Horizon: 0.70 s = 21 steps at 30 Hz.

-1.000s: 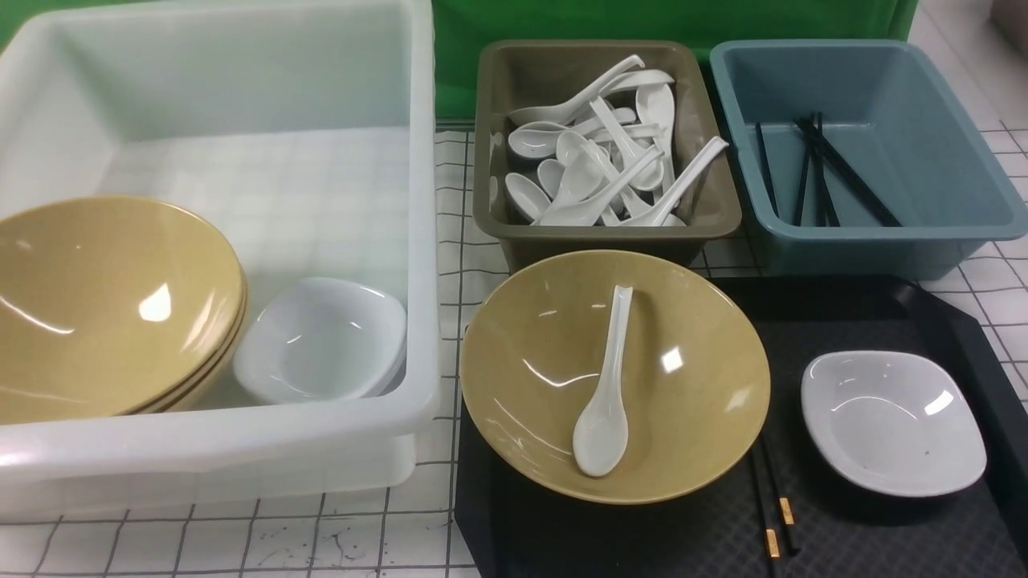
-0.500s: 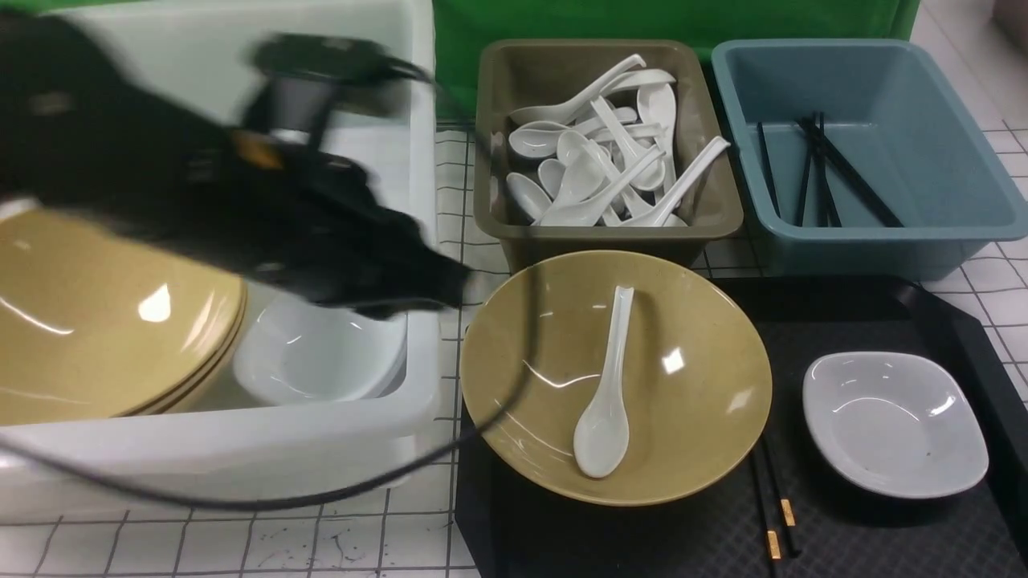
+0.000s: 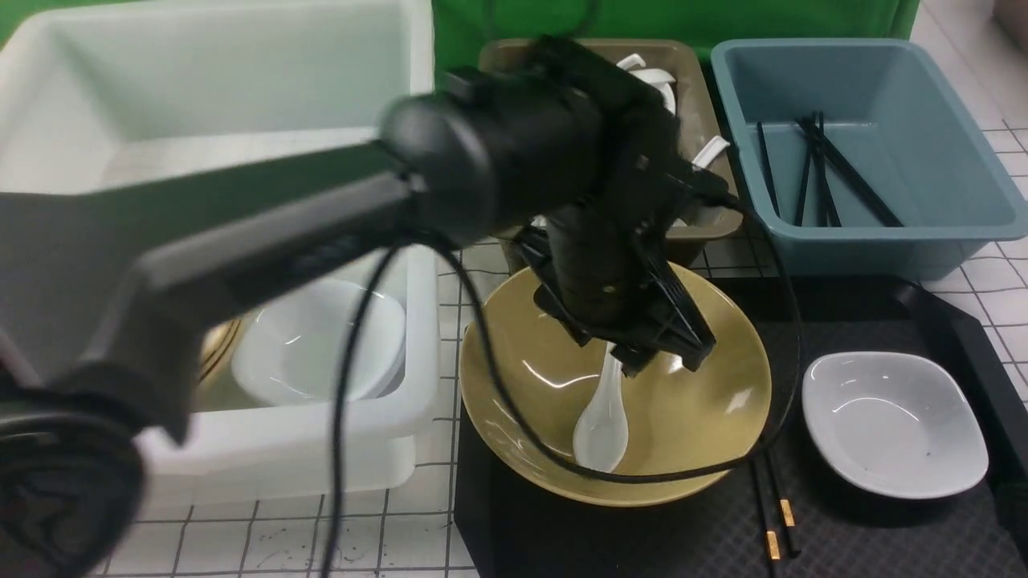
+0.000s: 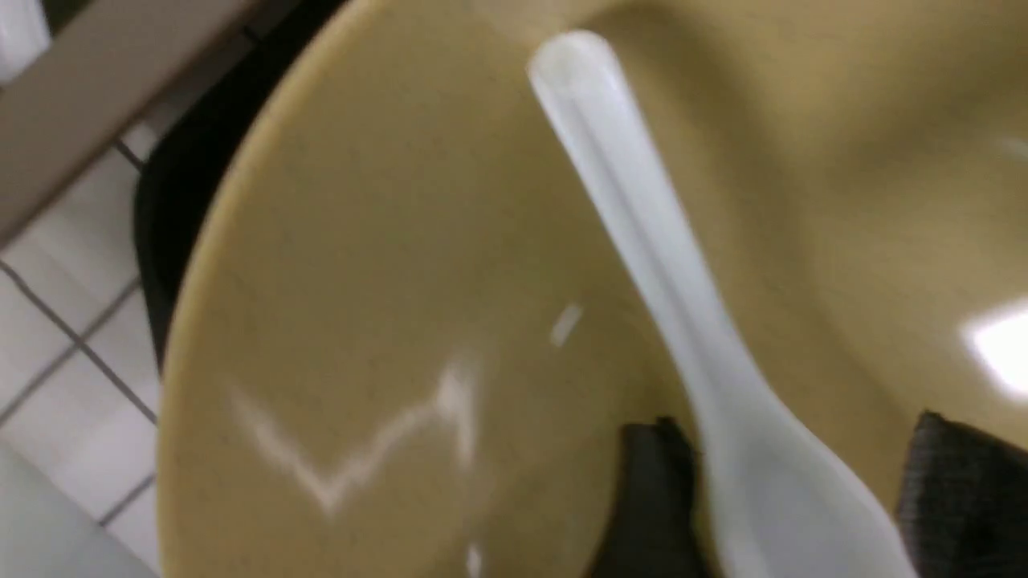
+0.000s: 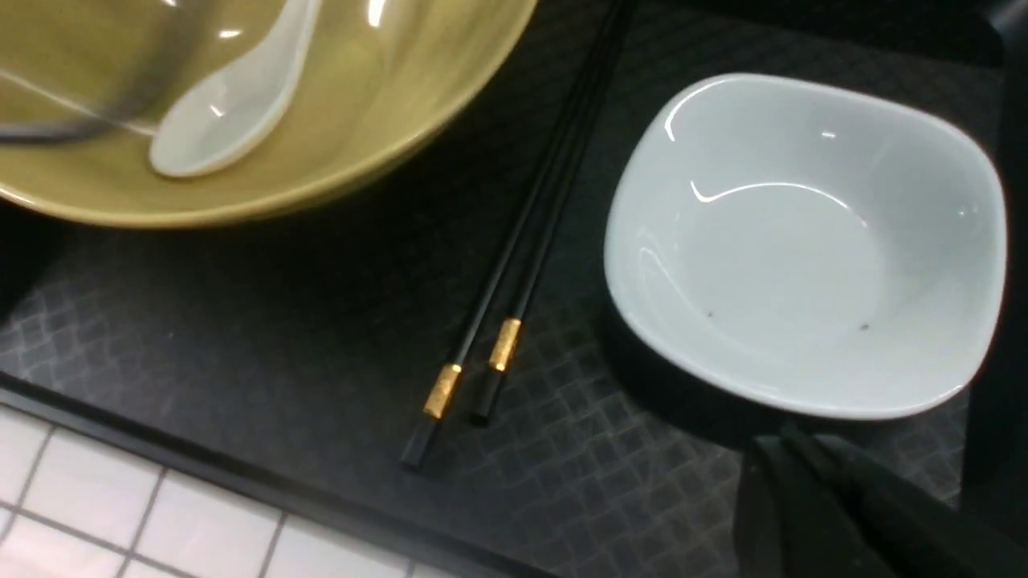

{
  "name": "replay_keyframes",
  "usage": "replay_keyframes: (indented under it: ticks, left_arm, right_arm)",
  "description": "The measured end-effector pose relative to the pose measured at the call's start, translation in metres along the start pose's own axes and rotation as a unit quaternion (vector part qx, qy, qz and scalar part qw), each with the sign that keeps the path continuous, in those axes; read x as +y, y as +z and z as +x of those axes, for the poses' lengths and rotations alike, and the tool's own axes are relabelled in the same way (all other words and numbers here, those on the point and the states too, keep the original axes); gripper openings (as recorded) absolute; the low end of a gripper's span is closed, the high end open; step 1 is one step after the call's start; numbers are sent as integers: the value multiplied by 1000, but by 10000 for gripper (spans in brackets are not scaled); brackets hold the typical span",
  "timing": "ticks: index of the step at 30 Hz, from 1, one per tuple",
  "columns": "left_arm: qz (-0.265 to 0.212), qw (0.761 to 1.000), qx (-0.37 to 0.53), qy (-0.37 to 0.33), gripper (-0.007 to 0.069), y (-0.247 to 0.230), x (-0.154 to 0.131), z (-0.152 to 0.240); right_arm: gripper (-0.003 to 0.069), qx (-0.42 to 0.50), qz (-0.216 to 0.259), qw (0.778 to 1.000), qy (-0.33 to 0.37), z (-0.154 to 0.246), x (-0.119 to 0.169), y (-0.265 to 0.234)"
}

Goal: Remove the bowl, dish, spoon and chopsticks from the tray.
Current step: Use the left arm to grab the soup spoon in the middle

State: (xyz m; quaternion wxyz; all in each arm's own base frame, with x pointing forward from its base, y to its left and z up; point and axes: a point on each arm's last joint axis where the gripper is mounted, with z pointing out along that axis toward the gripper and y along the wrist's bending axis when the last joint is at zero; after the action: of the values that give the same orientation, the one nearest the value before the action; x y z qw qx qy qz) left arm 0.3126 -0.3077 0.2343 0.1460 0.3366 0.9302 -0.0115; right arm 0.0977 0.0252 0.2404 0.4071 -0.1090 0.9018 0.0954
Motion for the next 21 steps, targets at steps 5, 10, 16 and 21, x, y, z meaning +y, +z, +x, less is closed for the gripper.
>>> replay_keyframes:
  ticks: [5, 10, 16, 21]
  left_arm:
    - [-24, 999, 16, -14, 510, 23, 1, -4]
    - [-15, 1000, 23, -7, 404, 31, -2, -4]
    - [-3, 1000, 6, -8, 67, 33, -4, -7]
    - [-1, 1000, -7, -6, 20, 23, -3, -10]
  right_arm:
    - [38, -8, -2, 1000, 7, -1, 0, 0]
    - [38, -9, -3, 1000, 9, -1, 1, 0]
    - [38, -11, -8, 1000, 17, -2, 1, 0]
    - [38, -12, -10, 1000, 20, -2, 2, 0]
